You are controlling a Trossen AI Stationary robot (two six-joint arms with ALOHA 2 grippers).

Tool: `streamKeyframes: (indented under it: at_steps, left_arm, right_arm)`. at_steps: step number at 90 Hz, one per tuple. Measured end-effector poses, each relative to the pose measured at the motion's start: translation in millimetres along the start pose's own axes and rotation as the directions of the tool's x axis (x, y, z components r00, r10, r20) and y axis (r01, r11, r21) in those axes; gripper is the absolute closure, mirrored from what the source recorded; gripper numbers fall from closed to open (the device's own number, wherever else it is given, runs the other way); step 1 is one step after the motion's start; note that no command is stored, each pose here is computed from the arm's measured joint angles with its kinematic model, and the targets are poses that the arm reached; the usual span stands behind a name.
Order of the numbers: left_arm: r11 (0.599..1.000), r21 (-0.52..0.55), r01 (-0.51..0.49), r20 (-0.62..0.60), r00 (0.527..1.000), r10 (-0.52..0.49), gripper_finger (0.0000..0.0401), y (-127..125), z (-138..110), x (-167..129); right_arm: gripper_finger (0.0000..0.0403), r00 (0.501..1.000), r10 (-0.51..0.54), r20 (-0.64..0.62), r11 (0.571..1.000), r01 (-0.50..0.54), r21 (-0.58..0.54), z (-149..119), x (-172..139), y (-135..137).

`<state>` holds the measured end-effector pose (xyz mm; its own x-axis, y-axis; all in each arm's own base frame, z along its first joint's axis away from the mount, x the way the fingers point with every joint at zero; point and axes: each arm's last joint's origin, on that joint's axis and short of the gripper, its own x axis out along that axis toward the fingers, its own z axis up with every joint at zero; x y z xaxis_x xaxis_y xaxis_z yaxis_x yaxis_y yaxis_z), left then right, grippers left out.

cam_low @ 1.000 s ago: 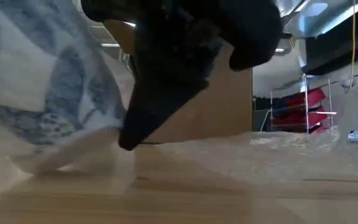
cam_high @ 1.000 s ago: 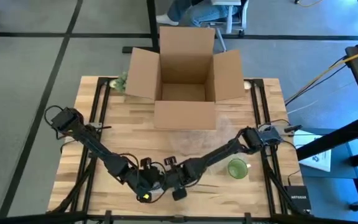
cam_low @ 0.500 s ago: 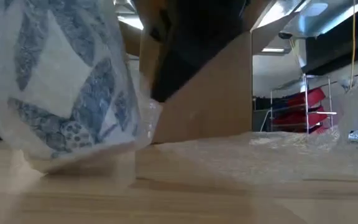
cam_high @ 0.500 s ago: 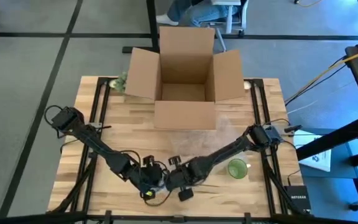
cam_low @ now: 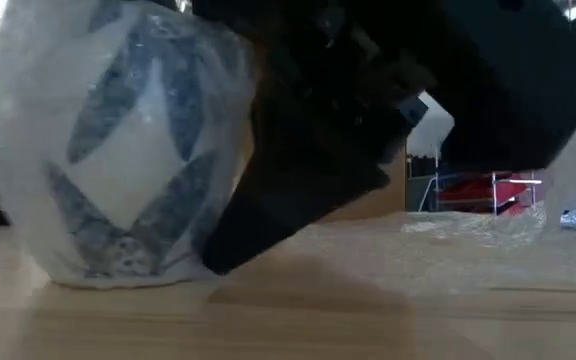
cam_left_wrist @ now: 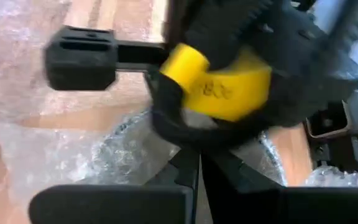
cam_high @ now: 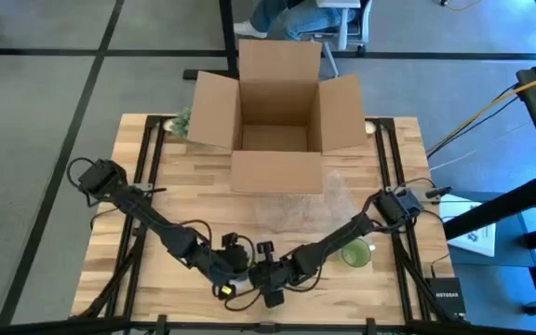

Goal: Wrap mug
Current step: Wrap the white mug with bubble wrap

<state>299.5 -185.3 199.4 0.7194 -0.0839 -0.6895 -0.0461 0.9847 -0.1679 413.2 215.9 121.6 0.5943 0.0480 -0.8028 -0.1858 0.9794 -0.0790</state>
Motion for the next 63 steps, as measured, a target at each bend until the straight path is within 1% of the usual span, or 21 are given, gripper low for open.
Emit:
streamKeyframes:
  at_steps: [5,19,30,37,46,54,63]
  left_arm:
    - [1.000,0.003,-0.010,0.002,1.000,0.010,0.0401,-1,5,-7]
    - [1.000,0.013,-0.004,0.018,1.000,0.004,0.0401,-6,28,-38]
    - [1.000,0.021,0.002,-0.004,1.000,-0.002,0.0401,-10,34,-60]
    - [1.000,0.011,0.027,-0.035,0.999,-0.026,0.0401,-15,30,-71]
    - [0.999,-0.014,0.030,-0.089,0.996,-0.031,0.0401,-22,18,-77]
    - [0.999,-0.016,0.031,-0.124,0.992,-0.033,0.0401,-25,4,-68]
    - [0.999,-0.012,0.031,-0.096,0.995,-0.032,0.0401,-28,1,-55]
  right_arm:
    - [0.0403,1.000,0.000,-0.002,1.000,0.000,0.001,0,0,0]
    - [0.0403,1.000,0.010,-0.007,1.000,-0.010,0.015,-1,0,0]
    - [0.0403,1.000,0.015,-0.016,1.000,-0.015,0.013,-2,0,0]
    - [0.0403,1.000,0.013,-0.024,1.000,-0.013,0.018,-2,0,0]
    - [0.0403,0.999,0.012,-0.030,1.000,-0.011,0.022,-3,0,0]
    - [0.0403,0.999,0.011,-0.030,1.000,-0.011,0.022,-3,0,0]
    - [0.0403,0.999,0.012,-0.030,1.000,-0.011,0.023,-3,0,0]
